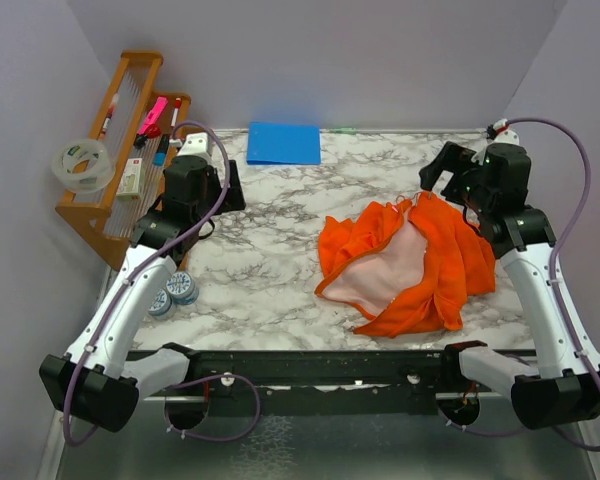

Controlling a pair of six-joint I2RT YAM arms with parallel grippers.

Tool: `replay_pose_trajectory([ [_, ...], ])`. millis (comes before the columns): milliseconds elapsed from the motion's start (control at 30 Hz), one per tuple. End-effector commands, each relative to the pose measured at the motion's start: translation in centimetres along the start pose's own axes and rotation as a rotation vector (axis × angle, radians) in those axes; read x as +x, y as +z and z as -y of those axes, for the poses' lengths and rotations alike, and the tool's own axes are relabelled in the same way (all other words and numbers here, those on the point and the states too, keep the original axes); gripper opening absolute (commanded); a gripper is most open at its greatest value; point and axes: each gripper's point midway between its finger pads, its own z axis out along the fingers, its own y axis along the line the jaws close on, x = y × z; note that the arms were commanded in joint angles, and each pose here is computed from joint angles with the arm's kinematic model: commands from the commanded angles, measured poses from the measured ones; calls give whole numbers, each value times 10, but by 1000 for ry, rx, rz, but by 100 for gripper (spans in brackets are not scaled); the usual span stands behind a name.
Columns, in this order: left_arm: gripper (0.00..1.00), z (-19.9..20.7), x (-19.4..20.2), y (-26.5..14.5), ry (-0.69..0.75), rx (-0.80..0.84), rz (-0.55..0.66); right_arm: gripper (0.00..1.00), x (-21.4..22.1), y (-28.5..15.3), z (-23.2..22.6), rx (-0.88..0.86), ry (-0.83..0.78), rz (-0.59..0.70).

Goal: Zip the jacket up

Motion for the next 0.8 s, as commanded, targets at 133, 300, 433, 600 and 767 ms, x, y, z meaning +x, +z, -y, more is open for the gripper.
replay_pose_trajectory([
  [133,99,71,44,3,27,159,-98,100,54,-7,39,174,17,-175],
  [300,99,126,83,2,44,339,-157,100,85,-2,61,277,29,-249],
  [433,99,151,85,-3,56,488,-139,100,109,14,50,220,50,-365],
  [600,99,141,81,-2,144,454,-120,100,116,24,42,183,61,-416],
  [767,99,103,72,-5,185,297,-55,100,131,36,46,194,36,-492],
])
